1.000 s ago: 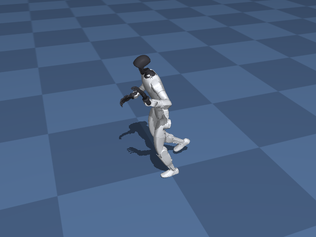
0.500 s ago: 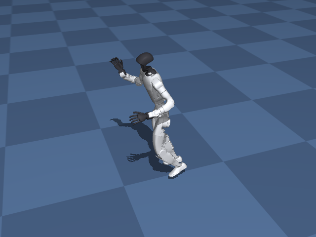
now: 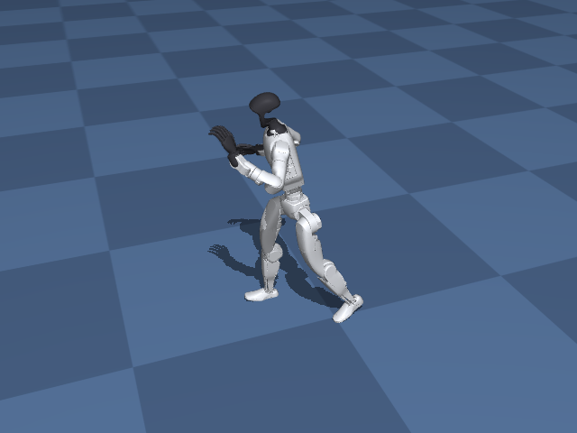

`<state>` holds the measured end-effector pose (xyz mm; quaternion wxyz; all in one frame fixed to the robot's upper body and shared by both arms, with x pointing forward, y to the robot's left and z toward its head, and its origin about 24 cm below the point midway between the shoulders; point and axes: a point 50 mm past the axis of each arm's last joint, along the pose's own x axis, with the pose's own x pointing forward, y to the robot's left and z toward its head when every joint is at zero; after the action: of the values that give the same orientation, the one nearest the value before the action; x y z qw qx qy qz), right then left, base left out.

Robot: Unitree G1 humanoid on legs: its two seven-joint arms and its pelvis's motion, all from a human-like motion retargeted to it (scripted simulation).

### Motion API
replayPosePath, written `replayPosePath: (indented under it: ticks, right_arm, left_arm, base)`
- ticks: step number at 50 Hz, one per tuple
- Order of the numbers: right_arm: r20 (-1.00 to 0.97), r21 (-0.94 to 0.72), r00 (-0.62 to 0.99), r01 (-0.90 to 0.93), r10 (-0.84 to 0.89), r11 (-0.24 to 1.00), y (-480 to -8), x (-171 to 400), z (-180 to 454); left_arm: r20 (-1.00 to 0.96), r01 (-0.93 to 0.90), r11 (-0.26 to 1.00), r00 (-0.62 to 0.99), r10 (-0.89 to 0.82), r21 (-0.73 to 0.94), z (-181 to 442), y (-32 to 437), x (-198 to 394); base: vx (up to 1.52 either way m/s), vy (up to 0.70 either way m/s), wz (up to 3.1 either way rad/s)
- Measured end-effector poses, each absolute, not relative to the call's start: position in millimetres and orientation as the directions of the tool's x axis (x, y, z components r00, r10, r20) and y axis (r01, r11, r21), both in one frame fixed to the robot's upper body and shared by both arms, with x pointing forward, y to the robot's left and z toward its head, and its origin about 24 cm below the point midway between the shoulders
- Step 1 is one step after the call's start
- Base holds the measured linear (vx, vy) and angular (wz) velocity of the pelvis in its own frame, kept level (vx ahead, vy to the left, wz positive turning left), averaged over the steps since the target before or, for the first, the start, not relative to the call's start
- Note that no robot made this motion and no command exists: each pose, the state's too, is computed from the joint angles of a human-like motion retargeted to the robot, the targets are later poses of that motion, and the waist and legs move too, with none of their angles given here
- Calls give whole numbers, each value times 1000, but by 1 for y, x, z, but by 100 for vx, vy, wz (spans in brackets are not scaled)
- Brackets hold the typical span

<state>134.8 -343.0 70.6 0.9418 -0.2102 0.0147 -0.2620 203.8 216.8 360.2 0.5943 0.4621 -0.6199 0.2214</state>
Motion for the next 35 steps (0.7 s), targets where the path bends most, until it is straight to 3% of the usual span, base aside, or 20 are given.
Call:
replayPosePath:
  ticks: [4, 8, 10, 12, 15, 18, 21, 24, 26, 30, 33, 35]
  right_arm:
    - [308, -351, 651, 755, -693, 553, -389, 122, 116]
    - [580, -97, 376, 913, -723, 397, -406, 138, 177]
    - [652, 170, 213, 894, -727, 414, -394, 162, 209]
    - [679, 405, 129, 755, -722, 516, -362, 187, 237]
    - [796, 484, 164, 407, -583, 775, -285, 206, 272]
    - [868, 426, 250, 71, -429, 902, -221, 212, 290]
    - [938, 63, 345, -134, -13, 989, -159, 219, 289]
    - [854, -342, 320, -251, 411, 906, -108, 217, 271]
    - [761, -496, 293, -311, 578, 811, -86, 214, 255]
    - [646, -571, 412, -299, 643, 765, -81, 225, 215]
    - [511, -698, 626, -98, 589, 710, -110, 244, 165]
    - [397, -748, 763, -53, 510, 661, -140, 247, 132]
  left_arm:
    - [884, -597, 676, 133, -448, 432, 340, 150, 221]
    - [772, -393, 665, 293, -564, 635, 286, 127, 236]
    - [718, -293, 691, 512, -470, 661, 239, 144, 251]
    - [606, -202, 746, 729, -317, 634, 184, 169, 256]
    - [386, -124, 790, 910, -150, 600, 117, 206, 234]
    - [248, -148, 846, 968, 19, 513, 87, 239, 204]
    - [139, -173, 854, 983, 120, 491, 76, 272, 172]
    - [102, -241, 790, 969, 223, 563, 76, 305, 150]
    - [153, -358, 730, 930, 334, 582, 86, 328, 141]
    - [508, -738, 511, 675, 535, 441, 138, 355, 166]
    - [802, -952, 278, 267, 535, 131, 216, 350, 194]
    - [881, -965, 249, 43, 472, -86, 268, 335, 193]
  base:
    - [116, -51, 21]
    - [97, -36, -65]
    - [88, -26, -67]
    - [85, -19, -54]
    - [85, -9, -50]
    - [90, 5, -18]
    - [95, 14, 53]
    - [93, 12, 139]
    - [86, 7, 179]
    - [71, 3, 220]
    - [53, 1, 291]
    - [48, 7, 318]
